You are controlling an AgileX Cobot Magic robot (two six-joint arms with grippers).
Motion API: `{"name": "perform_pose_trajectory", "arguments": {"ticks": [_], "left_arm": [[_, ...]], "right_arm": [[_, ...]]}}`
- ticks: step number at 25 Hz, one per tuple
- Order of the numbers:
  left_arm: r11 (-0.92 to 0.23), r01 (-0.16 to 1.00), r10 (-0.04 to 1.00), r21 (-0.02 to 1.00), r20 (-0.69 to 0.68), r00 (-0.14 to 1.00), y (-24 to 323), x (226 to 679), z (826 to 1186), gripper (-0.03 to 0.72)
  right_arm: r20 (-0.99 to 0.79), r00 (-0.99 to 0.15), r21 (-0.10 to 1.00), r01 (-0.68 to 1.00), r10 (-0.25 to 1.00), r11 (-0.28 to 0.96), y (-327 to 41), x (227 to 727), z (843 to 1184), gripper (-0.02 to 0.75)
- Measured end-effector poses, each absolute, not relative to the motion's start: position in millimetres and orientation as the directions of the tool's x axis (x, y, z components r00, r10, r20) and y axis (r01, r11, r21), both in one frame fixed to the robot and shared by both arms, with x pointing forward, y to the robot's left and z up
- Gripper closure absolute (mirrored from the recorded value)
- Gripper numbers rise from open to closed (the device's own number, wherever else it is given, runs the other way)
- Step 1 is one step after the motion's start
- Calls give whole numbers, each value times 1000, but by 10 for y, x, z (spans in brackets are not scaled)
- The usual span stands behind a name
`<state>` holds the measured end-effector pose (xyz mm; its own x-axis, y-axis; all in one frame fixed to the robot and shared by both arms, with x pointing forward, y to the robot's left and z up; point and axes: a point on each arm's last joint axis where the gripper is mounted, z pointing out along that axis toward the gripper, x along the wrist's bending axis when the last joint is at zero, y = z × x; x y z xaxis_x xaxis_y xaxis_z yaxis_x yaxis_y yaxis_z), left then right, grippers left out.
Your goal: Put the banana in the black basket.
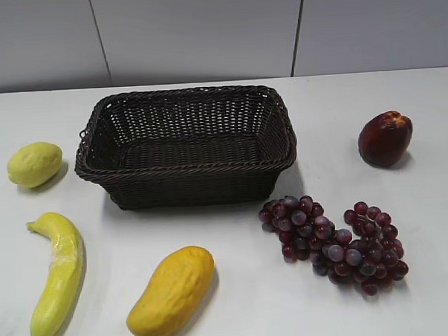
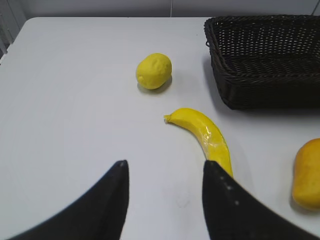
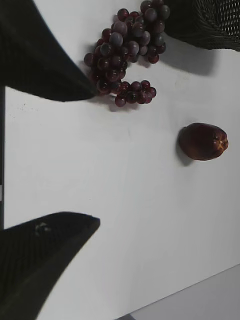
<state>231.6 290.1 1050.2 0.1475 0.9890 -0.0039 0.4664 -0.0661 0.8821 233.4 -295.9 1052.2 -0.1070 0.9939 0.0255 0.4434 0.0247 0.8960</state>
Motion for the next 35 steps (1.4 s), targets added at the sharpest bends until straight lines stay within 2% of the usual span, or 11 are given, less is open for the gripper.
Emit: {"name": "perform_pose_trajectory", "arguments": {"ticks": [28,30,33,35], "left_arm": [[-65,465,989,883,-6,149,2899,2317,10503,230],[-57,469,987,881,-20,158,2885,2325,10508,189],[-39,519,983,854,-60,174,2856,2428,10562,63],[-33,561,981,827,-81,177,2844,2528,10624,42]], "right_arm": [[25,-107,896,443,994,26,-2959,2334,10522,183],[25,-107,896,443,994,26,-2959,2334,10522,183],[26,-107,896,443,994,25,-2959,2334,10522,183],[26,-107,896,443,994,25,-2959,2334,10522,183]]}}
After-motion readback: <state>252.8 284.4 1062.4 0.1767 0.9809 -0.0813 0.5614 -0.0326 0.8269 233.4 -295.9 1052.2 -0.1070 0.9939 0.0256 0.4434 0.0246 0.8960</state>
